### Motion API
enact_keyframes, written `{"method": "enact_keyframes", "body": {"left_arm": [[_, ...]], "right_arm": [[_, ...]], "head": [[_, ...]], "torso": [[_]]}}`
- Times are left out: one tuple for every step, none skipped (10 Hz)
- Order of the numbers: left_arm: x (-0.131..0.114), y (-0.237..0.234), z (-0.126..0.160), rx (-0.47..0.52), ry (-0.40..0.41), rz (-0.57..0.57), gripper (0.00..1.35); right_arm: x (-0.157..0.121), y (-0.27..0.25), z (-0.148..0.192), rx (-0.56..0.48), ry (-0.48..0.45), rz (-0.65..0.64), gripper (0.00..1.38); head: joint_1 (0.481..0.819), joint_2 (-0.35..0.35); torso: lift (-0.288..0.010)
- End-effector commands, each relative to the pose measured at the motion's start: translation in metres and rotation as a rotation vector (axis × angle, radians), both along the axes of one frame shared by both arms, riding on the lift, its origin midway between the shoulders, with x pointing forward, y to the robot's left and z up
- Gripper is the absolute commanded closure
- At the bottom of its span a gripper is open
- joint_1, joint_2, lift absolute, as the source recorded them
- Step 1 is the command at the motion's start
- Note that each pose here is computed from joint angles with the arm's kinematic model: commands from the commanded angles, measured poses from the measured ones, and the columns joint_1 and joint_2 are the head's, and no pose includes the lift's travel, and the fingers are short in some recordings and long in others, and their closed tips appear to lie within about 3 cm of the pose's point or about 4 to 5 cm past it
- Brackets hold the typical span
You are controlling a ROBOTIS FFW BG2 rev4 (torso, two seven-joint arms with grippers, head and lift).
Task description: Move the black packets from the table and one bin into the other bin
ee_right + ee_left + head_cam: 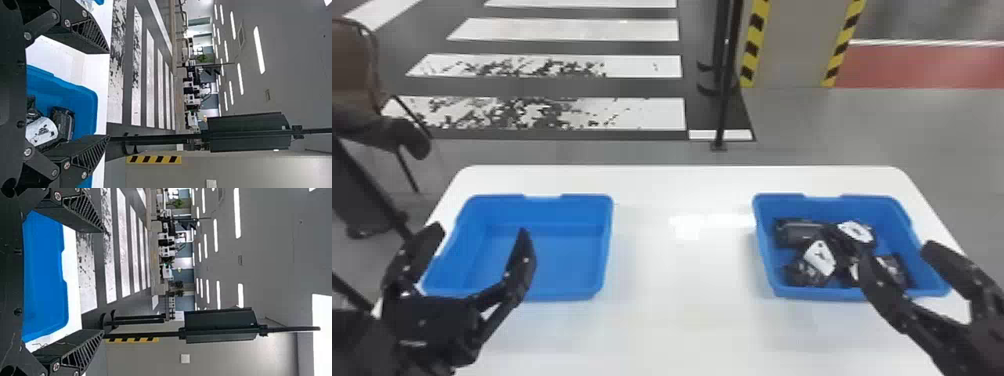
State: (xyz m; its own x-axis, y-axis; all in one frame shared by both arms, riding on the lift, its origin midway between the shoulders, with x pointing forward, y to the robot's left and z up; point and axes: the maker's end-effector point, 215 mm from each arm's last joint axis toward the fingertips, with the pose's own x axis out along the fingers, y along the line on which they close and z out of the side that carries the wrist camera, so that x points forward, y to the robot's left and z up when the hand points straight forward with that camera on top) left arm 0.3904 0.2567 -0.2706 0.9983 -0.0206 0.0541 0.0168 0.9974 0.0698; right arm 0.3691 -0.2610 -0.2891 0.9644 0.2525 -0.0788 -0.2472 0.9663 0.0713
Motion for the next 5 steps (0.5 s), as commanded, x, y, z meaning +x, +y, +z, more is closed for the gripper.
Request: {"method": "enact_keyframes", "body": {"left_arm": [[0.0017, -0.0089, 0.0038, -0.014, -0.011, -0.019, 0.13], [0.0017, -0.0119, 0.0045, -0.017, -0.014, -0.026, 0.13], [0.0016, -0.0118, 0.0061, -0.025, -0.019, -0.026, 0.13], [0.0036, -0.0127, 0.009, -0.03, -0.027, -0.028, 0.13], [0.0054, -0.0138, 0.0134, -0.031, -0.039, -0.032, 0.13]], "right_arm": [[0.0, 0.0005, 0.0011, 0.002, 0.001, 0.0, 0.28], [0.0001, 0.0007, 0.0018, 0.004, 0.001, -0.001, 0.29], [0.0004, 0.002, 0.0042, 0.009, -0.001, -0.001, 0.29], [0.001, 0.0026, 0.0031, 0.014, 0.004, -0.002, 0.29], [0.0024, 0.0064, 0.0039, 0.02, 0.003, 0.005, 0.29]], "head": [[0.695, -0.005], [0.695, -0.01], [0.695, -0.019], [0.695, -0.023], [0.695, -0.023]], "torso": [[-0.11], [-0.11], [-0.11], [-0.11], [-0.11]]}}
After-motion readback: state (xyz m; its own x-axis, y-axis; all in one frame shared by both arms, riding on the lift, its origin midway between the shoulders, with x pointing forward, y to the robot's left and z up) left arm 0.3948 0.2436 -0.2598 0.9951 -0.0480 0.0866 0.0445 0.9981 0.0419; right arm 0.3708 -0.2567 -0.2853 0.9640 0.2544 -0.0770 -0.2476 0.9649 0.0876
